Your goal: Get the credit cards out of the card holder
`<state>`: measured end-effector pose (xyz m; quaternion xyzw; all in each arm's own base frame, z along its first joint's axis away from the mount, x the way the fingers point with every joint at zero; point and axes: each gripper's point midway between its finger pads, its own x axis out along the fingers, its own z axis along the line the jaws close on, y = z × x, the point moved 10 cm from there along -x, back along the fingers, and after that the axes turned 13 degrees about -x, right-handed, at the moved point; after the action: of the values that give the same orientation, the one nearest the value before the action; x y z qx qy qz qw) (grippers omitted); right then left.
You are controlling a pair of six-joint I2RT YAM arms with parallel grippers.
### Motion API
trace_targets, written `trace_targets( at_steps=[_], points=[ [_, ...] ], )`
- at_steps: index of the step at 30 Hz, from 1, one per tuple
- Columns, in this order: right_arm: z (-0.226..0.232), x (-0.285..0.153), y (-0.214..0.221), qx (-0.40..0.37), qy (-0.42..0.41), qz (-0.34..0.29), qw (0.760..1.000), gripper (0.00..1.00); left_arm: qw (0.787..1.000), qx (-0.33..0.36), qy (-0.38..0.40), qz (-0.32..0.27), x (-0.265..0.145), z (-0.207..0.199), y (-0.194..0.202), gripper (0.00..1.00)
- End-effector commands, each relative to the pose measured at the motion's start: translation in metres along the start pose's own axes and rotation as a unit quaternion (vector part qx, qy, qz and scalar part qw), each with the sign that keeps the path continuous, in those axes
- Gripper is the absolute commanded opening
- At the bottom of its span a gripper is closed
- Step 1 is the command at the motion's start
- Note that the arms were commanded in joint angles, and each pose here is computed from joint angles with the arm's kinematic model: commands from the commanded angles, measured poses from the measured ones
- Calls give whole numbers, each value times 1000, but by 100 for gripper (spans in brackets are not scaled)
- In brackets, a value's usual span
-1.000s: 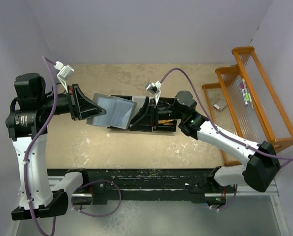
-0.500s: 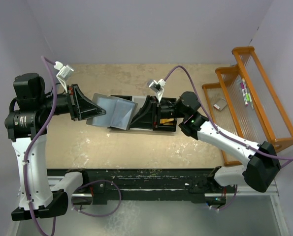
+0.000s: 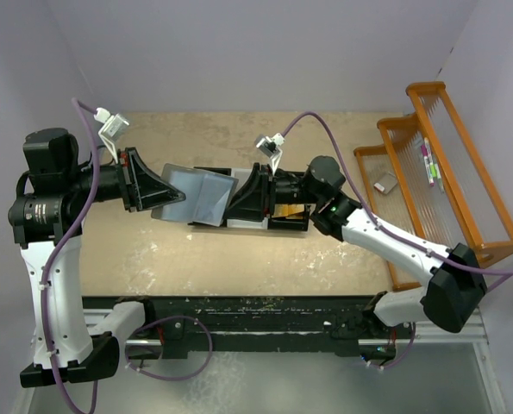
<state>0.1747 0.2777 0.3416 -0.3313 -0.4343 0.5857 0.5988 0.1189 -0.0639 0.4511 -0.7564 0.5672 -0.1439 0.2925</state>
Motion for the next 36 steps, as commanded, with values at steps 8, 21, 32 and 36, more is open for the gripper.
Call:
trace_targets(
  at_steps=[8, 21, 32, 36],
  points=[
    [9, 3, -15, -23, -19, -11, 999, 52, 999, 47, 15, -2, -3, -15, -1, 0],
    [24, -3, -18, -43, -70, -28, 996, 35, 999, 52, 13, -3, -4, -17, -1, 0],
    [21, 0, -23, -40, -52, -40, 997, 24, 999, 52, 15, -2, -4, -19, -1, 0],
    [17, 3, -29, -43, -26, -49, 998, 21, 998, 53, 17, -2, -5, -20, -1, 0]
  ],
)
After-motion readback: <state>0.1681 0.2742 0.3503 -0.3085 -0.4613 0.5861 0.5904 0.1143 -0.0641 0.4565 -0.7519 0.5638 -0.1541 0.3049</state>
